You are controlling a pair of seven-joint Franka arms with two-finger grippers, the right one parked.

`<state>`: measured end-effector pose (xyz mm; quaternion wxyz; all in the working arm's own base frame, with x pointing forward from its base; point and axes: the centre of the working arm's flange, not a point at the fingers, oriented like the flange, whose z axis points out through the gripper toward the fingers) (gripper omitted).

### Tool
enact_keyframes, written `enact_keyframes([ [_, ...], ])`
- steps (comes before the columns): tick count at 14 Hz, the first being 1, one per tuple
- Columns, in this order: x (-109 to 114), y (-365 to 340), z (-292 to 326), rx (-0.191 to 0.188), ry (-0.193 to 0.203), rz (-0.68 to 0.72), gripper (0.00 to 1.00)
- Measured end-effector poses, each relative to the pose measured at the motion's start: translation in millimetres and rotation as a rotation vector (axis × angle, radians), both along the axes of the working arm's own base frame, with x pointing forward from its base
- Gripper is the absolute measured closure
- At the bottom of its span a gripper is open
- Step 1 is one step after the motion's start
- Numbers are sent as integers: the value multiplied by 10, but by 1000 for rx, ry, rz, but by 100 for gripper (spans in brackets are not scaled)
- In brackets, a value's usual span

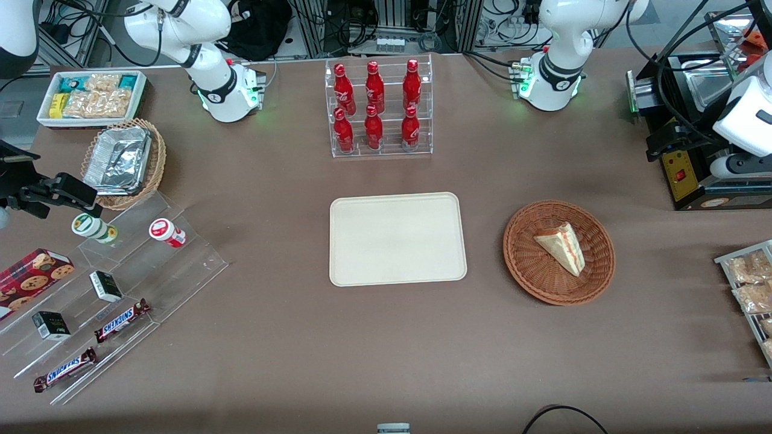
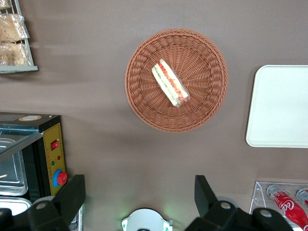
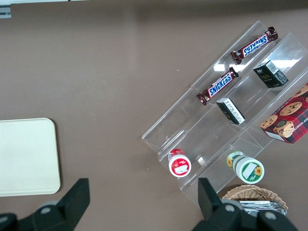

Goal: Place sandwich from basket to tray
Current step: 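Move the left gripper down over the wrapped sandwich in the wicker basket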

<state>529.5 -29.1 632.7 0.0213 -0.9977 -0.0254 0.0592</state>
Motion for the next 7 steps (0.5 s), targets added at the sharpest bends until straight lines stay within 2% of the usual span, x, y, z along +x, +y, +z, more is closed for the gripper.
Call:
enact_keyframes([
  [4, 63, 1, -74, -2, -1, -1, 0],
  [7, 271, 23, -483, -5, 47, 6, 0],
])
